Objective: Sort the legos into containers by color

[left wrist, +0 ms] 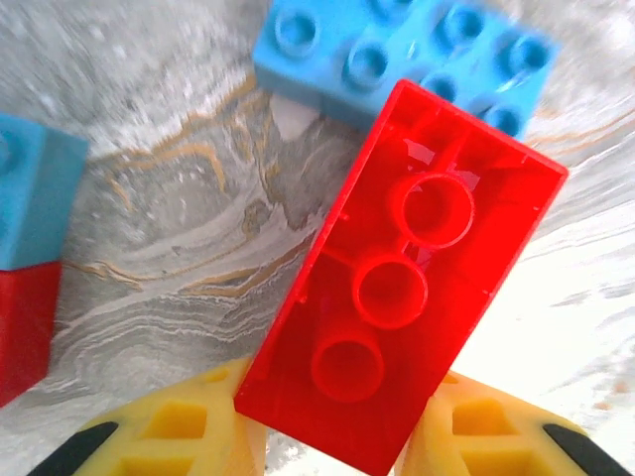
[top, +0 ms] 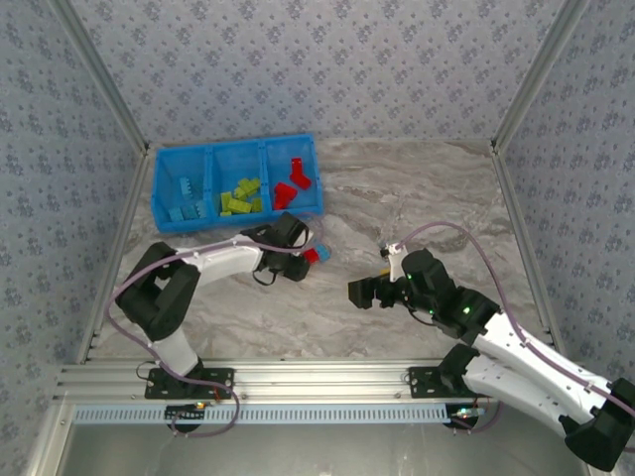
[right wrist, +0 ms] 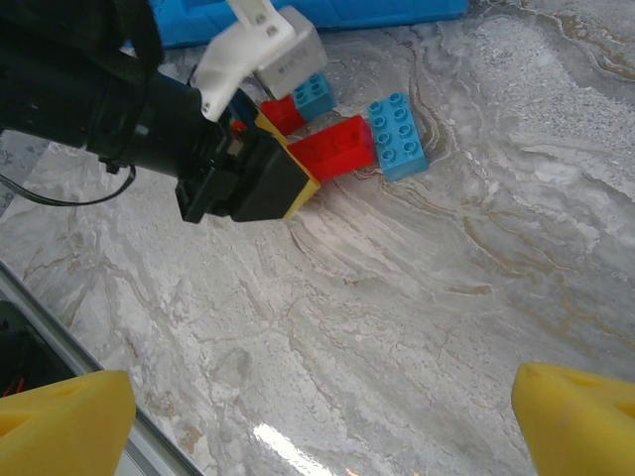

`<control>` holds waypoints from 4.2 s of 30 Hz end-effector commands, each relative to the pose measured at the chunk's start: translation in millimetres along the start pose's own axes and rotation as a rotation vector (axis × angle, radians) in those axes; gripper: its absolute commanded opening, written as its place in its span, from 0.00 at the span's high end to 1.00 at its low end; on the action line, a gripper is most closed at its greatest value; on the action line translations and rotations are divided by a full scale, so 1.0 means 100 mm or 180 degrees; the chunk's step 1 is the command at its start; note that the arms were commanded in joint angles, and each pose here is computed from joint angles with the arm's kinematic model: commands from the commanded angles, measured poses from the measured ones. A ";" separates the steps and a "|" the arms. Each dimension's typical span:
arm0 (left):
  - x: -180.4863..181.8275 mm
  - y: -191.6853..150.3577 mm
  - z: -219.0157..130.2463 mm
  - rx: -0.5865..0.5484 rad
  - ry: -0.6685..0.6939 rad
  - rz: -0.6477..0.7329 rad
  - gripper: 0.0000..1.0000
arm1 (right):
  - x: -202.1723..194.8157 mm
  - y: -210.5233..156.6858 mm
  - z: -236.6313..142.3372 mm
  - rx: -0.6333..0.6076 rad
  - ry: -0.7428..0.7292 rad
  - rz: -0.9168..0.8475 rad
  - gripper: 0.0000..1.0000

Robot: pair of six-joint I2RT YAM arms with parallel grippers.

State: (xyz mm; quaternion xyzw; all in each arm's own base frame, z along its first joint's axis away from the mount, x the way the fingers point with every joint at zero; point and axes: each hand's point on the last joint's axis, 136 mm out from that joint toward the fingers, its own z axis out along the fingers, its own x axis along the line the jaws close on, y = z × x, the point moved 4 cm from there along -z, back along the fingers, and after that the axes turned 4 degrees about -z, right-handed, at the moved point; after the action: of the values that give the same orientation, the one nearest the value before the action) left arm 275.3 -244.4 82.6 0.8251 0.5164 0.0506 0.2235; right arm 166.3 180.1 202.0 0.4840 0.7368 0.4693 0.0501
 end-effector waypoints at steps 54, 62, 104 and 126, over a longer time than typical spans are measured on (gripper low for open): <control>-0.33 -0.84 -1.95 -0.1702 -0.0275 0.3441 0.12 | -0.11 0.31 1.23 0.0540 -0.0461 -0.0539 0.00; -0.15 -0.91 -1.73 -0.1416 0.0041 0.3492 0.03 | -0.29 0.26 1.87 0.0919 -0.0699 -0.0746 0.01; -0.43 0.59 -1.93 -0.0988 -0.2140 -0.1792 0.13 | 0.56 0.77 0.60 -0.0920 0.0263 -0.1605 0.69; -0.88 0.59 -1.96 -0.0716 -0.2617 -0.1144 0.75 | 0.75 0.79 0.41 -0.1044 0.0427 -0.1664 0.69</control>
State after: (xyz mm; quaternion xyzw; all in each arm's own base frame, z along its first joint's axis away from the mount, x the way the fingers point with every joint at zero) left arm 227.6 -277.8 274.3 0.6383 0.5446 -0.2523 0.4820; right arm 201.6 271.5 260.4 0.2368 0.7581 0.5784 0.1862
